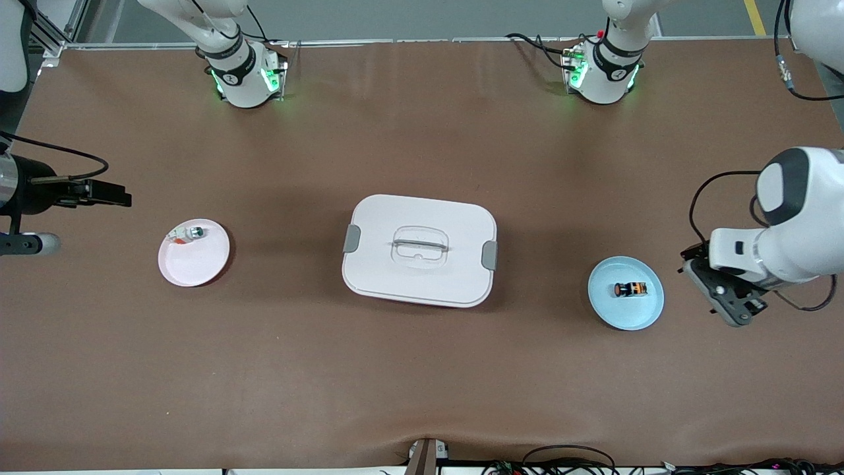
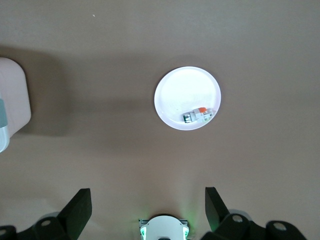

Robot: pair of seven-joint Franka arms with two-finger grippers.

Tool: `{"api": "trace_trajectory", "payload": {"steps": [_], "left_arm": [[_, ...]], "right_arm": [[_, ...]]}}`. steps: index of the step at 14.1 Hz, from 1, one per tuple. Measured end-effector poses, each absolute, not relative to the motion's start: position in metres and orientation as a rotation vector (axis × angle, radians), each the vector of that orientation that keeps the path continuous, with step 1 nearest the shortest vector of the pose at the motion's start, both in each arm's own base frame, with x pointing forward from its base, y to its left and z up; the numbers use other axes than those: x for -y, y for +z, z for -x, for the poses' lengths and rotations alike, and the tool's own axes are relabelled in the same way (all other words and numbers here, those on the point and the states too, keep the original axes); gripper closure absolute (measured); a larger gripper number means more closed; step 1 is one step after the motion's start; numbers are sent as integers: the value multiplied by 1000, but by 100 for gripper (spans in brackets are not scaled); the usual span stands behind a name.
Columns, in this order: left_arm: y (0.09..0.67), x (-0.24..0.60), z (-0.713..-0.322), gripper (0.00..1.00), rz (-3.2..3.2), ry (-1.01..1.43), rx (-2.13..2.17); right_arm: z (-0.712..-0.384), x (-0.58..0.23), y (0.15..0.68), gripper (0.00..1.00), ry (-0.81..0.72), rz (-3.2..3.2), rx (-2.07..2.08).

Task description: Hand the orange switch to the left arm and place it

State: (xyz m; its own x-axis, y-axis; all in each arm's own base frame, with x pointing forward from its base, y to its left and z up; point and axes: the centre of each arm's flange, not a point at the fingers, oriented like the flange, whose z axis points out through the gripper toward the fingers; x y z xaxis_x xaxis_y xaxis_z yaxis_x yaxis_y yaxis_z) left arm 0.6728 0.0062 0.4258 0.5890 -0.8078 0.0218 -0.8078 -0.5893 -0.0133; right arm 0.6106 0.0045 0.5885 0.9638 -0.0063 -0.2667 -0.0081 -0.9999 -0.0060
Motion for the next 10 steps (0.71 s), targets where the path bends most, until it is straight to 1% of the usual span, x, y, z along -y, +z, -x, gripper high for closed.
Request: {"api": "trace_trajectory", "payload": {"steps": [4,10], "left_arm": [[492,16,-651,0,2964,-42,-969],[555,61,-613,0,3060,-33,-238]], "right_arm": [[-605,0,601,0,392,3131,-45],[-591,-1,628,0,315,3142,-43]]}}
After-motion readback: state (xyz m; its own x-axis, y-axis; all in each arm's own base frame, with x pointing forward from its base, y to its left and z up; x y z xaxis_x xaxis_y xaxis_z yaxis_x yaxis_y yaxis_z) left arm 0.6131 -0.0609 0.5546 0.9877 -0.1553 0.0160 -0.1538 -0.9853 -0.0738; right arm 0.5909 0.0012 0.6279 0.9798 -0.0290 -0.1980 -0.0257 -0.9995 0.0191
